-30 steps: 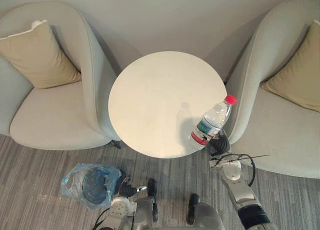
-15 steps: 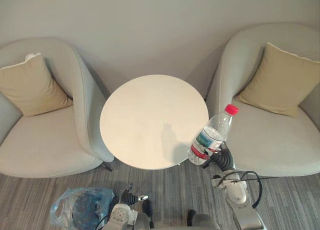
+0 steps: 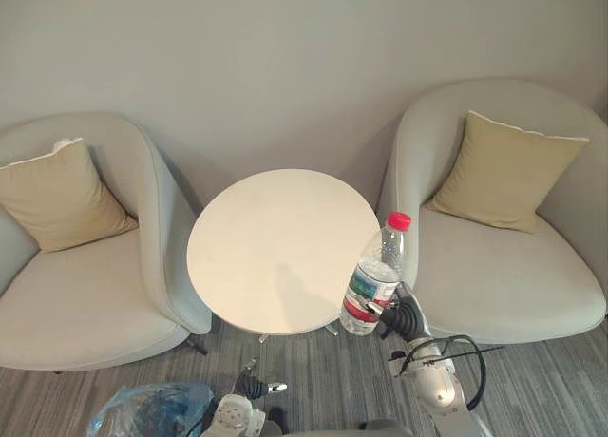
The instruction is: Gather rubbish on tea table into small bin, then transfer packed bag to large trash can.
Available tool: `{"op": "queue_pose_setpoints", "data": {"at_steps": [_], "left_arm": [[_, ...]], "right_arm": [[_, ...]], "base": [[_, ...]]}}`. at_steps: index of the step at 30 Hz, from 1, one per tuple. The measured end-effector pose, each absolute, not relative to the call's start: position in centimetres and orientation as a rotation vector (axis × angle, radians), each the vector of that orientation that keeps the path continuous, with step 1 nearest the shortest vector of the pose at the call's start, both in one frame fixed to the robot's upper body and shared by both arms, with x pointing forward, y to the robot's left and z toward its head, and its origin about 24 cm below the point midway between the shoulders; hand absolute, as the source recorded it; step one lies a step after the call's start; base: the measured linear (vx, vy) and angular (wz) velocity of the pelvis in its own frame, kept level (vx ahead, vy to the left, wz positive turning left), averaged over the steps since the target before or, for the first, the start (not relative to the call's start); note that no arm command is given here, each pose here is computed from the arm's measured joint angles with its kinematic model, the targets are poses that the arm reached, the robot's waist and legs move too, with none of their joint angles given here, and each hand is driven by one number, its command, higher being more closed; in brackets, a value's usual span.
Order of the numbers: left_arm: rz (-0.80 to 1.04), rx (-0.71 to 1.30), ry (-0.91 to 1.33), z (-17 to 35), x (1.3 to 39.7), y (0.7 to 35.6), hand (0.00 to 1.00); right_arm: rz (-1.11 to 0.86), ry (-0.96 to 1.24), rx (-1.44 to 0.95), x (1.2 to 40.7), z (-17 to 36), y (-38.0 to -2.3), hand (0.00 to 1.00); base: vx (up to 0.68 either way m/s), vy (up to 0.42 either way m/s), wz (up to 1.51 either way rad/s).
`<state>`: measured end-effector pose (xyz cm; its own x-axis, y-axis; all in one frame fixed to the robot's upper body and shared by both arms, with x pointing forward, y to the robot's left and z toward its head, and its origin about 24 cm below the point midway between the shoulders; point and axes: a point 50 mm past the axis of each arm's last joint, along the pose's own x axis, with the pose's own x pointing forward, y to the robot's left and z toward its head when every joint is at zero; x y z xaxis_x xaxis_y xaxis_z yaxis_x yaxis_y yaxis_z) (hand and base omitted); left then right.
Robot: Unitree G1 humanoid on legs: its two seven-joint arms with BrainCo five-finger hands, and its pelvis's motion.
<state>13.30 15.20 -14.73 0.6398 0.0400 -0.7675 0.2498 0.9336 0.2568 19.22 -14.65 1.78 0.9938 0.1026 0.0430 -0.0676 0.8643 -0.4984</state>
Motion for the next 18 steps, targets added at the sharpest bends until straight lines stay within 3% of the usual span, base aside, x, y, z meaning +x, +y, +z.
{"op": "queue_pose_setpoints", "data": {"at_steps": [7,13,18], "left_arm": [[-0.160,0.341,0.794,-13.8,15.3,13.5,0.00],[-0.216,0.335,0.808,-14.1,14.5,11.6,0.00],[-0.220,0.391,0.805,-14.1,14.5,12.6,0.00]], "right_arm": [[0.072,-0.262,-0.604,23.5,5.3,-14.3,1.00],[-0.010,-0.232,-0.609,23.7,4.9,-15.8,1.00],[0.038,-0.069,-0.582,23.5,1.1,-13.7,1.00]], "base": [[-0.19,-0.058,0.66],[-0.18,0.054,1.02],[-0.22,0.137,0.23]]}}
